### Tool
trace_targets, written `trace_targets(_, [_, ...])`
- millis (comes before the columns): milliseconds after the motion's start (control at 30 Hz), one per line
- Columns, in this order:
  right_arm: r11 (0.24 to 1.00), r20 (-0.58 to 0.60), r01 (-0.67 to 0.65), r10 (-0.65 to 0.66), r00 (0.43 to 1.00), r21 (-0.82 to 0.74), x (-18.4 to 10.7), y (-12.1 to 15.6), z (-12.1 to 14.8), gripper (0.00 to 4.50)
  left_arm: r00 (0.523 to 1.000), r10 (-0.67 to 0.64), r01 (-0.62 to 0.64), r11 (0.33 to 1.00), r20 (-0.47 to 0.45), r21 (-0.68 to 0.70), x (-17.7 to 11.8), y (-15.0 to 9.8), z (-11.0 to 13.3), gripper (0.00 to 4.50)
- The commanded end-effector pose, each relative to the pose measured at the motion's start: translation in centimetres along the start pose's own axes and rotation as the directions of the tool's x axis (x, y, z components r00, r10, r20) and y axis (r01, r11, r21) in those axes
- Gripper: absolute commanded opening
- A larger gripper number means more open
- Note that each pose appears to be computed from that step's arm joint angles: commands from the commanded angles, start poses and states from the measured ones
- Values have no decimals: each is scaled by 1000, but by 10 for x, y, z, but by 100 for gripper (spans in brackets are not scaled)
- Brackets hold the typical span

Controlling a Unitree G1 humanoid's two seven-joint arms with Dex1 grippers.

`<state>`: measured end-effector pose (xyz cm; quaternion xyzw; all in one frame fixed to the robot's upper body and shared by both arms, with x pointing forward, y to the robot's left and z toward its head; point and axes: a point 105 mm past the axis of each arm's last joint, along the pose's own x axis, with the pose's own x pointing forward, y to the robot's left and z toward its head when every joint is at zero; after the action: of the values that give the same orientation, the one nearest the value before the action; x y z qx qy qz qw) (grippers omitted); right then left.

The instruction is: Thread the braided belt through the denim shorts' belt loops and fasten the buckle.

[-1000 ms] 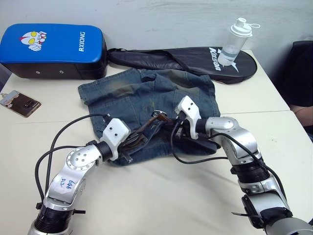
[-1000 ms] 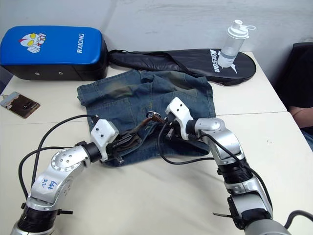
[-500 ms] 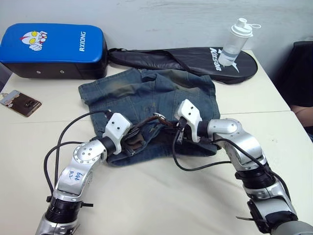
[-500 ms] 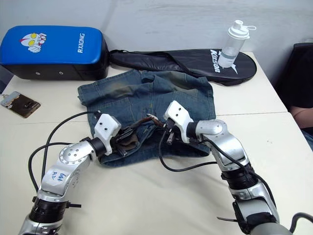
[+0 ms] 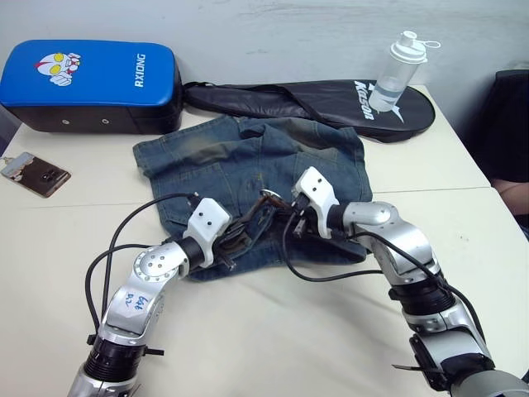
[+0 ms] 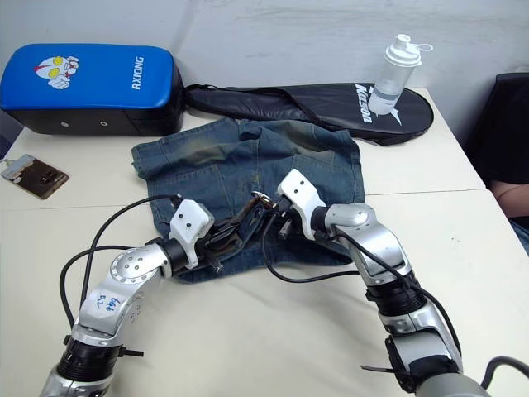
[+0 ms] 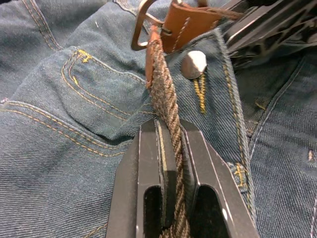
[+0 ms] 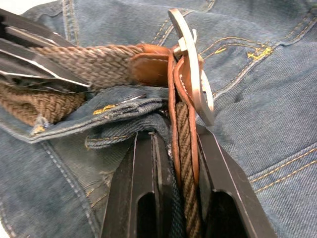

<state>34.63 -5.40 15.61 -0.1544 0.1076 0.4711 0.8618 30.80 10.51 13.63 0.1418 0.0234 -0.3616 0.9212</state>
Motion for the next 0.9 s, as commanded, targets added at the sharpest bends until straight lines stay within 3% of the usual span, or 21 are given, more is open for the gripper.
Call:
trace_targets(33, [1000, -9, 28, -28, 1000, 15, -1, -4, 2, 20, 997, -12, 10, 999, 77, 38, -4, -6, 21, 0])
trace_targets(167, [993, -6, 101, -101, 995, 62, -2, -21, 2, 20, 997, -18, 15, 999, 72, 33, -5, -8, 19, 0])
trace_targets(433, [985, 52, 122, -130, 990, 126, -3, -32, 20, 20, 998, -18, 16, 999, 63, 30, -5, -8, 17, 0])
trace_targets(700, [995, 73, 34, -41, 996, 98, -5, -13, 27, 20, 998, -9, 7, 1000, 69, 29, -4, -7, 17, 0])
trace_targets(900, [997, 84, 10, -17, 996, 83, -6, -7, 28, 20, 996, 71, -72, 997, 48, 25, -9, 3, 13, 0])
